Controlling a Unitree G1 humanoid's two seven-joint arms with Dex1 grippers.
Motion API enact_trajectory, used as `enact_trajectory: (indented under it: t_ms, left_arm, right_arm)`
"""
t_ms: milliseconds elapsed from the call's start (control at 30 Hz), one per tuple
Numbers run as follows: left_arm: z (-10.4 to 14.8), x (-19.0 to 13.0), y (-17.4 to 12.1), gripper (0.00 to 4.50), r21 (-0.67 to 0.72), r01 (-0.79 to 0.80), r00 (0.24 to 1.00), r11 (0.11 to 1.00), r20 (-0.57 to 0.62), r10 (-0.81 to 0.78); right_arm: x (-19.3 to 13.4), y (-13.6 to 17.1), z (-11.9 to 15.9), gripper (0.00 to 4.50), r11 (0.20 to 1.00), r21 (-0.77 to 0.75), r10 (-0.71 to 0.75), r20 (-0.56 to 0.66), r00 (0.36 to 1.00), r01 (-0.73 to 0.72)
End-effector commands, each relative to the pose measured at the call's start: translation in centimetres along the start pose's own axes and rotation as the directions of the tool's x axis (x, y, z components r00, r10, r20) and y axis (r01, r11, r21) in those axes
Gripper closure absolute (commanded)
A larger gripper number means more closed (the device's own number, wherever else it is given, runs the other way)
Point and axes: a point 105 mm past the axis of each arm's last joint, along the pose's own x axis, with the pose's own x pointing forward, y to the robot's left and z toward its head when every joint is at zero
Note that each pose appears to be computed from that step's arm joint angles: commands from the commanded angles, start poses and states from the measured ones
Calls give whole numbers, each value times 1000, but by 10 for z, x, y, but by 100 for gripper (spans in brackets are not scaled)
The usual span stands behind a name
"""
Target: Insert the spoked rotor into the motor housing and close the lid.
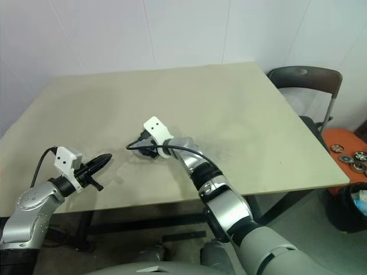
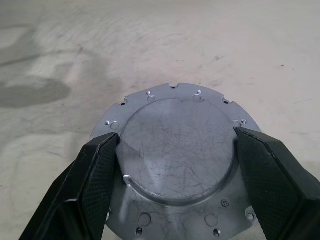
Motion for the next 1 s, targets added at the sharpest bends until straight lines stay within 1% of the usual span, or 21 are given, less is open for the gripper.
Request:
enact_trajectory:
  t_ms: [33,167,367,433,500,633,767,900,1000]
  left_arm:
    - [9,1,-1,450,23,6,1000,1000,27,-7]
    - [7,0,-1,450,21,5,1000,1000,24,-5]
    - [11,1,-5,450,23,7,1000,1000,26,-8]
    - [12,1,-5,450,24,6,1000,1000,26,-7]
    - [13,1,-5,450,24,6,1000,1000,25,-7]
    - [14,2,-5,450,25,8,1000,1000,21,-9]
    - [13,2,-5,450,24,12,1000,1000,16,-12]
    - [10,2,-4,450,23,13,1000,1000,11,-14]
    - [8,2,-2,450,23,11,1000,1000,7,-12]
  right_arm:
    - [3,-2,21,123,999,19,-41,50,998,40]
    - [3,-11,22,123,993,76,-95,56,994,90]
    - [5,-8,15,123,994,64,-95,30,995,93]
    - [6,-5,10,123,996,54,-72,9,997,71]
    - [7,1,8,123,997,77,-32,7,999,31]
    - [6,7,9,123,995,101,9,12,1000,-10]
    - [4,8,16,123,989,143,43,31,999,-47]
    - [3,2,17,123,997,79,22,21,1000,-24]
    - [2,5,13,123,998,34,48,-4,999,-48]
